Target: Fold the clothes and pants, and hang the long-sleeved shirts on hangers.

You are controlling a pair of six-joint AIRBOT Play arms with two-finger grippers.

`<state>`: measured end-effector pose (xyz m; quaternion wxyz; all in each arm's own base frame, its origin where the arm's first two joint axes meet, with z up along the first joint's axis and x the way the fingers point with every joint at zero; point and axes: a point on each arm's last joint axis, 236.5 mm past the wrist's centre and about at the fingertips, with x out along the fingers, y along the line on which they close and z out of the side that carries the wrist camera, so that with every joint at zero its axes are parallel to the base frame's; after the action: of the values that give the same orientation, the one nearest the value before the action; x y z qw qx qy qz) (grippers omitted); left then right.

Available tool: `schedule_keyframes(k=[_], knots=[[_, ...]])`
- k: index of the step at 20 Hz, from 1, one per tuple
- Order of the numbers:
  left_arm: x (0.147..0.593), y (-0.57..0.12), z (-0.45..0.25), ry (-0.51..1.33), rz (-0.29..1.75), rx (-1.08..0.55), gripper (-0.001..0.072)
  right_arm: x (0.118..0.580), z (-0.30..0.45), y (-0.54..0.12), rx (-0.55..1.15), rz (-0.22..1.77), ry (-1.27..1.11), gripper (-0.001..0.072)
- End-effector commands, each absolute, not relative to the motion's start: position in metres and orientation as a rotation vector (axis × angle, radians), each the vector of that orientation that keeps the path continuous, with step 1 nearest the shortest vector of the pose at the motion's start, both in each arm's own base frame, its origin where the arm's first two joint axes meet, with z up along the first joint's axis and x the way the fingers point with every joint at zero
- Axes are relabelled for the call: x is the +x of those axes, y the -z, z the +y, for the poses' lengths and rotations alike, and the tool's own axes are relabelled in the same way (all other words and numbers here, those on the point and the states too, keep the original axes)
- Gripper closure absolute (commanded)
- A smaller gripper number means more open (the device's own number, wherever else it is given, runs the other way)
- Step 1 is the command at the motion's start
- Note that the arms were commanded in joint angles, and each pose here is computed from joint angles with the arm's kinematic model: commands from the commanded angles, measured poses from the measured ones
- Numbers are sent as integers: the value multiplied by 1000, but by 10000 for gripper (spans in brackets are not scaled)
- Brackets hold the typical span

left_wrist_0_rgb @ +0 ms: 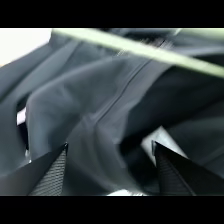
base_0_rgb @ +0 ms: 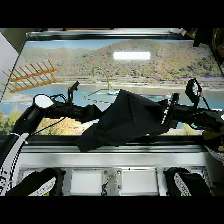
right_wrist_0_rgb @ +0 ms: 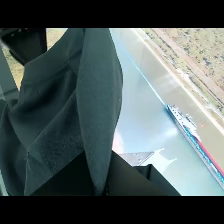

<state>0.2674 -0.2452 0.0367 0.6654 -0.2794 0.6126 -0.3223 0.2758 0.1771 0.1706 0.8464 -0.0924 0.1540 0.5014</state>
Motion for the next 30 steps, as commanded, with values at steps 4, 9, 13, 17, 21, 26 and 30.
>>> schedule_keyframes(k=[4, 9, 13, 17, 21, 26, 30], knots=[[256, -11, -260, 660, 1403, -579, 163, 276, 177, -171, -195, 324, -1056, 704], [271, -13, -252, 629, 1353, -588, 698, 279, 176, -173, -172, 325, -1039, 705], [291, -30, -197, 524, 1265, -577, 698, 291, 168, -183, -94, 329, -945, 705], [292, -43, -148, 432, 1237, -600, 698, 291, 177, -216, 51, 244, -964, 705], [290, -46, -158, 461, 1232, -595, 698, 290, 182, -245, 170, 164, -987, 705], [287, -52, -191, 537, 1197, -547, 698, 289, 183, -258, 226, 127, -997, 705], [290, -68, -210, 586, 1159, -630, 698, 290, 183, -268, 254, 95, -998, 705]])
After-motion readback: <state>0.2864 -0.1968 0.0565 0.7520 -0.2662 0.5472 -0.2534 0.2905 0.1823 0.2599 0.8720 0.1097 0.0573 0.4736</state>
